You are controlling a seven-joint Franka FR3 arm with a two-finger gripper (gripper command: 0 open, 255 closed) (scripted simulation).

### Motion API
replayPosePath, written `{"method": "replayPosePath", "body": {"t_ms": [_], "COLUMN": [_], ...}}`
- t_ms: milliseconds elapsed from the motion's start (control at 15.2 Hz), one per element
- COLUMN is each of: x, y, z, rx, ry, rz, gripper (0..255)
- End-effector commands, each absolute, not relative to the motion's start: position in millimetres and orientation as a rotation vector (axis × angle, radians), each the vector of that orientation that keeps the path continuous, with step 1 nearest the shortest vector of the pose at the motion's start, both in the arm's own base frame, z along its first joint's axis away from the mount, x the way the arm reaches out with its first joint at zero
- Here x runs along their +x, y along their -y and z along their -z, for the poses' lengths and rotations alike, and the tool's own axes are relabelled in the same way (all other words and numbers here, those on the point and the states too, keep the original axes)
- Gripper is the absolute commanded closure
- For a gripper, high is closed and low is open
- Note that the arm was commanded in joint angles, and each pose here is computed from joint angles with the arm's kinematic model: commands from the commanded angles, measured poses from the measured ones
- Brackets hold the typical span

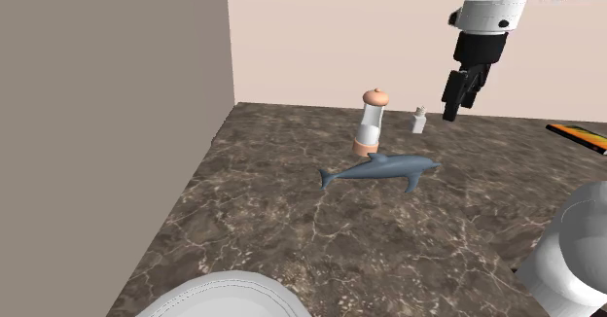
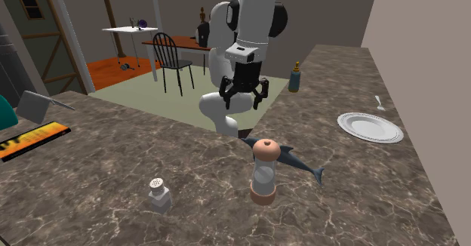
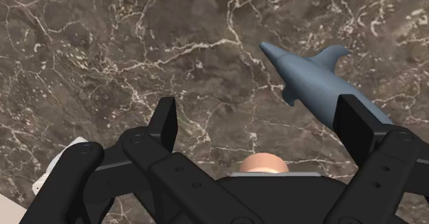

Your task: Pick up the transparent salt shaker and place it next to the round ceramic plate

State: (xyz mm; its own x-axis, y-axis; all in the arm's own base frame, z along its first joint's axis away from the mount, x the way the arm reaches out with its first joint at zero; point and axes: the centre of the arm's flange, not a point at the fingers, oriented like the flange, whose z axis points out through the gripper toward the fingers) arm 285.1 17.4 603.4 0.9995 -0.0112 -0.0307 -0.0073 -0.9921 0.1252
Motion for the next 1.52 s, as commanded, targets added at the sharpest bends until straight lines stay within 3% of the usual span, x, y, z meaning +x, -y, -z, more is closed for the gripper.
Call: {"method": "replayPosePath", "body": {"t_ms": [0,1056,1452], "x": [285,485,488], "y": [-17,-29,-27], "z": [-603,-622,-596], "rx": [3.016,3.044,3.044], "ry": [0.014,0.147,0.149], "rz": [0.047,-0.052,-0.053], "gripper": [0,0,0]}}
